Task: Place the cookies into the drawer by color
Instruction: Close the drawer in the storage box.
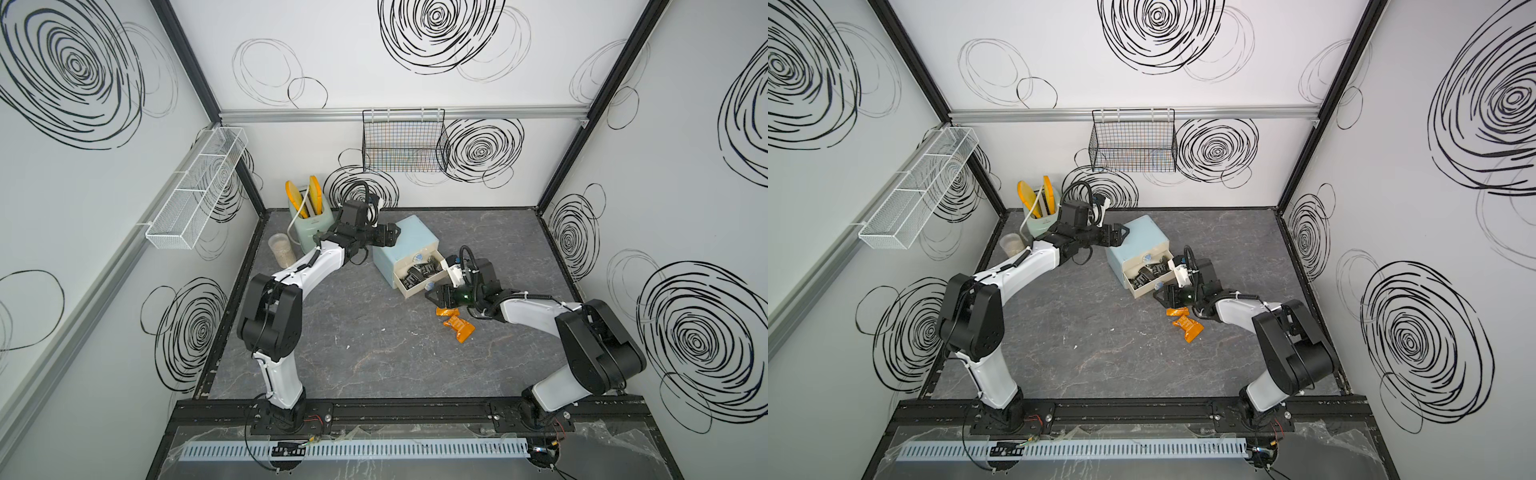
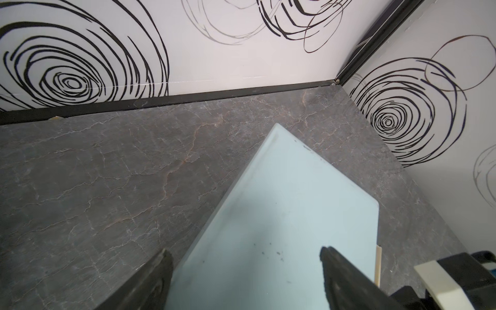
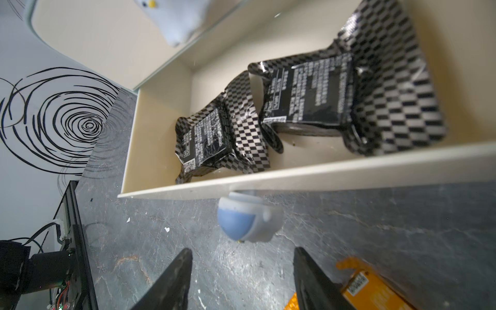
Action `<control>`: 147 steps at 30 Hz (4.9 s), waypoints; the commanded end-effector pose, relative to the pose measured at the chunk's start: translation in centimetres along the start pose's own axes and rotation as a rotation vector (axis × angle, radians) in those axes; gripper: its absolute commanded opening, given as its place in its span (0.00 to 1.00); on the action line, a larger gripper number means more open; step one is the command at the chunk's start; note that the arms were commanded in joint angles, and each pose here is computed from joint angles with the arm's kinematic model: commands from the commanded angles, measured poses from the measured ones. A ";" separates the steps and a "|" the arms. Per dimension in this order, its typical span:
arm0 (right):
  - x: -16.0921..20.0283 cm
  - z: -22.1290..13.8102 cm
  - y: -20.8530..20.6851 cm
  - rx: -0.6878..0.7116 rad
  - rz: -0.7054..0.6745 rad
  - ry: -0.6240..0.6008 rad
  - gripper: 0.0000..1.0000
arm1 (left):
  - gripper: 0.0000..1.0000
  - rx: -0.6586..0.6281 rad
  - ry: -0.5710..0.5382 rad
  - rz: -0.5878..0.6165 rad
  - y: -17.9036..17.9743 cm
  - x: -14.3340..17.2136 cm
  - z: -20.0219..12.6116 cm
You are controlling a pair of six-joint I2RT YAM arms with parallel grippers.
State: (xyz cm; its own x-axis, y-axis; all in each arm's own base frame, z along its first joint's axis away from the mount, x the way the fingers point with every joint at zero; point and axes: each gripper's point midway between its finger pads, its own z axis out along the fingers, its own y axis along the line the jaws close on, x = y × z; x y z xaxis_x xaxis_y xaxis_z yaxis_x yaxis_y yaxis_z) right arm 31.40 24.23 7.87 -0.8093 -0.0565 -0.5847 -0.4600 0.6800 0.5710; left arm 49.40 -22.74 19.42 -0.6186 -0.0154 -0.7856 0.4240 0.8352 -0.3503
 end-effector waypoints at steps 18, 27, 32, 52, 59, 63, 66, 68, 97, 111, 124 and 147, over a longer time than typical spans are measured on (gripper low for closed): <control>-3.8 2.5 0.2 -0.033 -0.033 -0.038 0.50 | 0.81 0.110 0.043 -0.007 -0.8 0.6 1.5; -5.2 4.3 0.6 -0.058 -0.045 -0.032 0.45 | 0.74 0.131 0.059 -0.011 -1.2 1.1 1.4; -6.0 5.0 0.9 -0.065 -0.041 -0.051 0.41 | 0.72 0.131 0.061 -0.017 -1.1 1.3 1.2; -5.5 1.1 1.3 0.016 -0.134 -0.190 0.58 | 0.79 0.117 0.024 -0.015 -1.1 -0.2 0.1; -6.1 1.5 0.9 0.043 -0.129 -0.182 0.49 | 0.73 0.127 0.033 -0.022 -1.1 0.1 0.4; -6.4 2.2 0.9 0.032 -0.131 -0.179 0.43 | 0.70 0.141 0.044 -0.027 -1.2 0.6 0.5; -6.9 2.6 1.1 0.016 -0.134 -0.184 0.40 | 0.68 0.150 0.052 -0.027 -1.3 0.8 0.4; -7.4 2.8 1.3 0.006 -0.138 -0.198 0.38 | 0.68 0.159 0.055 -0.029 -1.5 0.9 0.4; -7.5 7.6 6.0 -0.181 -0.166 -0.233 0.37 | 0.68 0.061 0.098 -0.066 0.8 2.4 -1.4; -5.3 5.6 4.7 -0.092 -0.157 -0.242 0.59 | 0.82 0.051 0.056 -0.085 1.7 1.3 -2.4; -3.3 6.5 2.3 -0.059 -0.082 -0.257 0.55 | 0.81 0.054 0.063 -0.096 2.1 1.3 -2.2; -3.9 9.5 0.0 -0.010 -0.049 -0.303 0.53 | 0.80 0.066 0.079 -0.114 2.6 1.8 -1.6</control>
State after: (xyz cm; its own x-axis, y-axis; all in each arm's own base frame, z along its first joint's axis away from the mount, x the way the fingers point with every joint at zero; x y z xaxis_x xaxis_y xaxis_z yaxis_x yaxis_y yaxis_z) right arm 37.22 30.88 3.55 -0.6765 0.0950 -0.7303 -0.4898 0.6824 0.5425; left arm 48.22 -19.14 17.34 -0.7126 -0.0584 -0.6991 0.3679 0.8174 -0.4433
